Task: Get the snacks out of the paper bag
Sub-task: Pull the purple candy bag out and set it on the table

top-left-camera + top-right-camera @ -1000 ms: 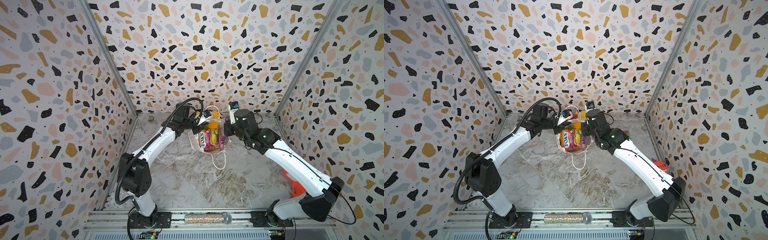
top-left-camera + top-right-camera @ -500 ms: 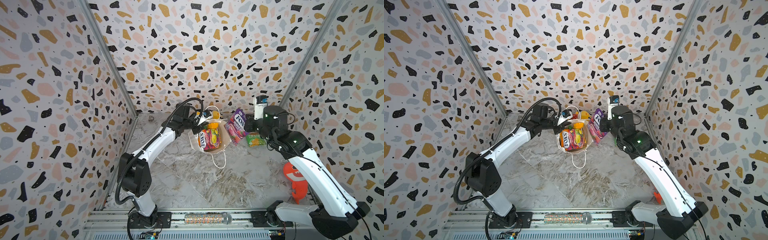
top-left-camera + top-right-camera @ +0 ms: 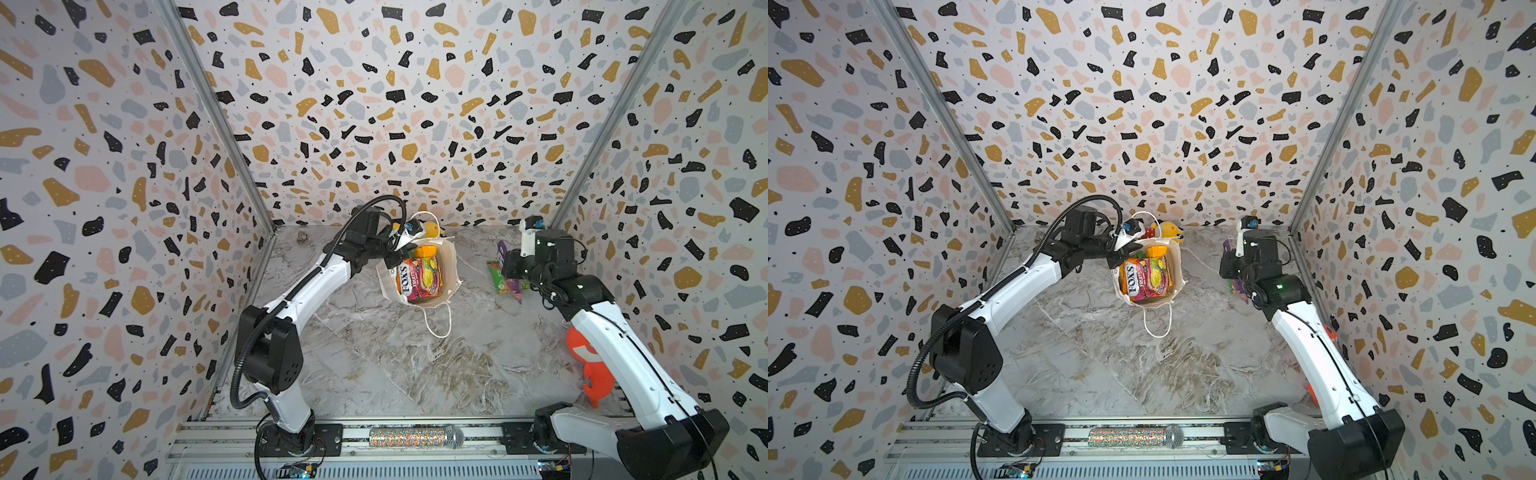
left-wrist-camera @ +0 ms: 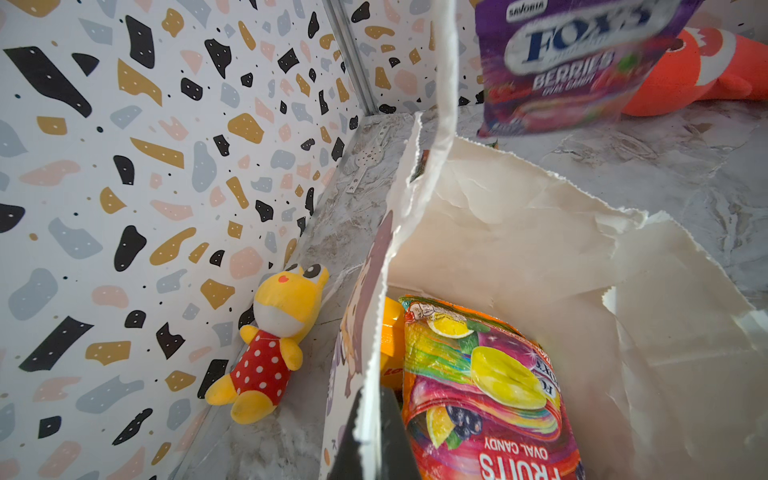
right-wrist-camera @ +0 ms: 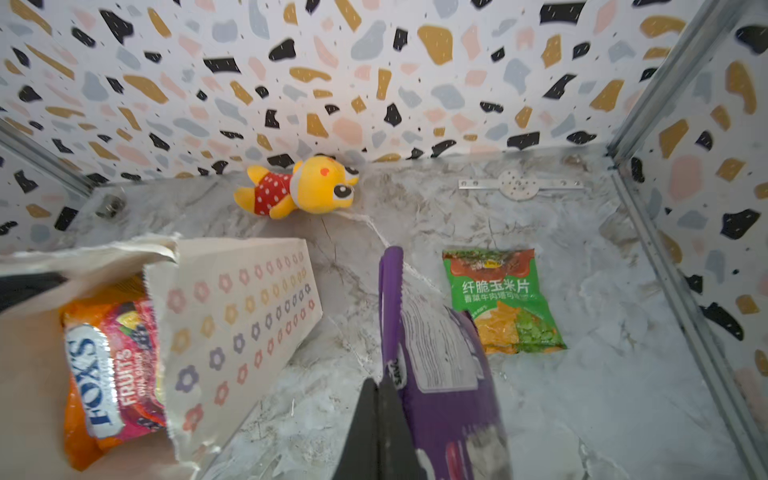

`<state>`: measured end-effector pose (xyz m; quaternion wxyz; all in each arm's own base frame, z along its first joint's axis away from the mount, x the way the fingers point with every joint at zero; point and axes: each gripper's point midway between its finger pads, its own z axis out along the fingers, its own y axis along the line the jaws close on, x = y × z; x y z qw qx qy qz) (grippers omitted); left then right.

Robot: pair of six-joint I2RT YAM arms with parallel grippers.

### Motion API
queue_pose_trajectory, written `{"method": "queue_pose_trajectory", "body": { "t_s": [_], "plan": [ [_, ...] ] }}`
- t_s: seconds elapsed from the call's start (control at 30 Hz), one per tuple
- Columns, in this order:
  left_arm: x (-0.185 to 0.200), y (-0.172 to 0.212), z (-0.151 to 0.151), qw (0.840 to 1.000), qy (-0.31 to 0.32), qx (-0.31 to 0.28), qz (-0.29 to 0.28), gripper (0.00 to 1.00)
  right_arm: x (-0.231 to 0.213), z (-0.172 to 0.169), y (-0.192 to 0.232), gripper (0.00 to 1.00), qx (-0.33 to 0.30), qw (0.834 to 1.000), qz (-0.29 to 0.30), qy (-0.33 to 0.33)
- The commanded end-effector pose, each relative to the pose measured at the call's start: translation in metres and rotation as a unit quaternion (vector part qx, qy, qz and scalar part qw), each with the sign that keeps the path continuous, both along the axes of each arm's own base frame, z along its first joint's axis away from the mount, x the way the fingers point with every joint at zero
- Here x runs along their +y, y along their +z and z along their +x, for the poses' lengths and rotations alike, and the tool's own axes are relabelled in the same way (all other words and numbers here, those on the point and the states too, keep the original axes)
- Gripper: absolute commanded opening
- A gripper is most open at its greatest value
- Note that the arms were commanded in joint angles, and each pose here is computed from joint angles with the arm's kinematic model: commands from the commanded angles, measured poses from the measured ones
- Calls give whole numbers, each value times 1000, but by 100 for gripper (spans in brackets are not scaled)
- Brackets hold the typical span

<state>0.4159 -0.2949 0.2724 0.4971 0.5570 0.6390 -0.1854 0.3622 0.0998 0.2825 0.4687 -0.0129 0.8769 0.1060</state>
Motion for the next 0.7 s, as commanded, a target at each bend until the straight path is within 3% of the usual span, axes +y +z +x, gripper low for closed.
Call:
{"method": "queue_pose_trajectory", "body": {
  "t_s": [0.0,0.37,0.57,0.67],
  "plan": [
    [-5,23,-8,999,-14,-28,-23,0,6,9,10,0,-44,998,40,6],
    [-5,19,-6,999,-13,-25,-25,0,7,9,-68,0,15,991,126,-34],
    [-6,20,-6,999,-14,-25,-26,0,-5,2,-107,0,62,991,107,-44],
    [-6,20,-5,999,-14,-25,-27,0,0,3,-108,0,65,993,92,-17]
  ]
}}
